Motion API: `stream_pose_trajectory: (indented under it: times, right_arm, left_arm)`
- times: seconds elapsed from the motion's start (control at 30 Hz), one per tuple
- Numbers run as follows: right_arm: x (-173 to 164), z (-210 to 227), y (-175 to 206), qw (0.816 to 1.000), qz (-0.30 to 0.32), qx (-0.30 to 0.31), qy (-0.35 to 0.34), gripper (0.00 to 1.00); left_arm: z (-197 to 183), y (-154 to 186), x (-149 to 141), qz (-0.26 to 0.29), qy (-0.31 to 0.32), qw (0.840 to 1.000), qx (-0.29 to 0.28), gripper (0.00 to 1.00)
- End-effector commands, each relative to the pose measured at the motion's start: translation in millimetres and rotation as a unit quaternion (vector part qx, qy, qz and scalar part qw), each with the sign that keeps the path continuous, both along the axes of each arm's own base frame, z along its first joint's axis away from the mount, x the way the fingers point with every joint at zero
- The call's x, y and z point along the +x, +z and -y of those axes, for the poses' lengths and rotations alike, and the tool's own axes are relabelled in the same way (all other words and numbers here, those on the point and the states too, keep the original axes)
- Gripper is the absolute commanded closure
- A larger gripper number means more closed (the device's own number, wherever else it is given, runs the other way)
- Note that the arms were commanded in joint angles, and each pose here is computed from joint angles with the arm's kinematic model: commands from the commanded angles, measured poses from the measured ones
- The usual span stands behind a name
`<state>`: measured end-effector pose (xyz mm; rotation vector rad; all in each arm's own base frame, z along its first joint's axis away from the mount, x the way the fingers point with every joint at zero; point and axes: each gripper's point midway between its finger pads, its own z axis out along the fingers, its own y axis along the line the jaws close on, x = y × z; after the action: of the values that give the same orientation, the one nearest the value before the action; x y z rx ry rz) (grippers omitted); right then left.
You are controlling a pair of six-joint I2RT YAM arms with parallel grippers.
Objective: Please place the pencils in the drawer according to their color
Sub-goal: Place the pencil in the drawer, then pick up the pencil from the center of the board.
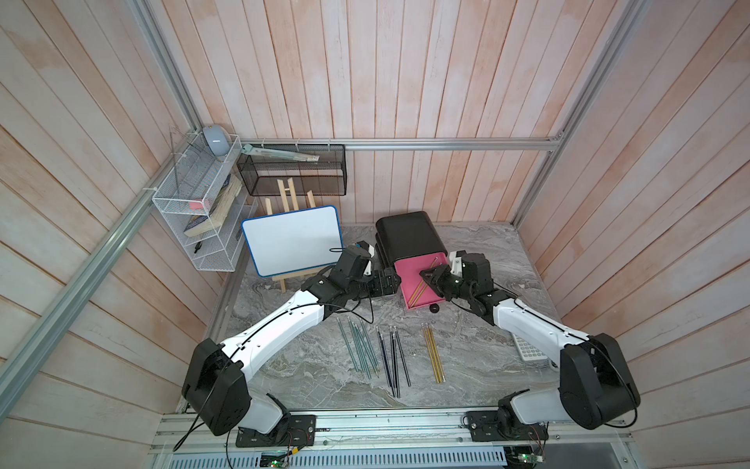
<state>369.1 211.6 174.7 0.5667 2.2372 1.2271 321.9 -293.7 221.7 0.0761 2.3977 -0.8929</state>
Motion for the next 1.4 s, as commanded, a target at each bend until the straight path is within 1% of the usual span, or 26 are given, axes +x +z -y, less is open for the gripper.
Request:
stream_pose_trajectory:
  times: [0.0, 0.17, 0.33, 0.4, 0.63, 0.87, 1.07, 1.37]
  right_arm:
    - [0.4, -0.4, 18.8, 1.000, 0.019, 0.002, 0.008, 0.67]
    - [-13.1, 3.7, 36.4, 0.999, 0.033, -0.009, 0.020, 0.67]
    - [-40.7, 11.3, 32.3, 0.998, 0.028, -0.042, 0.041, 0.66]
    - [-54.6, 16.2, 23.3, 0.997, 0.019, -0.062, 0.049, 0.65]
    - [-111.7, 32.1, -30.4, 0.987, -0.031, -0.141, 0.076, 0.64]
    - [-160.5, 29.0, -84.0, 0.962, -0.071, -0.232, 0.123, 0.63]
    - [-180.9, 22.6, -114.0, 0.942, -0.086, -0.285, 0.155, 0.63]
    - [-185.9, 14.9, -140.1, 0.918, -0.100, -0.333, 0.188, 0.63]
  left_arm:
    - [4.2, 8.5, 1.7, 0.013, -0.004, 1.000, -0.009, 0.00]
    - [2.5, 6.7, -0.6, 0.012, -0.003, 1.000, -0.008, 0.00]
    - [-0.7, 0.6, -5.6, 0.008, -0.003, 1.000, -0.004, 0.00]
    - [-2.0, -3.3, -8.7, 0.006, -0.004, 1.000, 0.000, 0.00]
    - [-1.9, -21.3, -23.9, -0.007, -0.010, 1.000, 0.011, 0.00]
    - [1.5, -37.1, -35.2, -0.021, -0.012, 1.000, 0.013, 0.00]
    - [-1.3, -43.9, -37.8, -0.027, 0.002, 1.000, 0.006, 0.00]
    - [-5.8, -49.4, -39.1, -0.032, 0.015, 0.999, 0.003, 0.00]
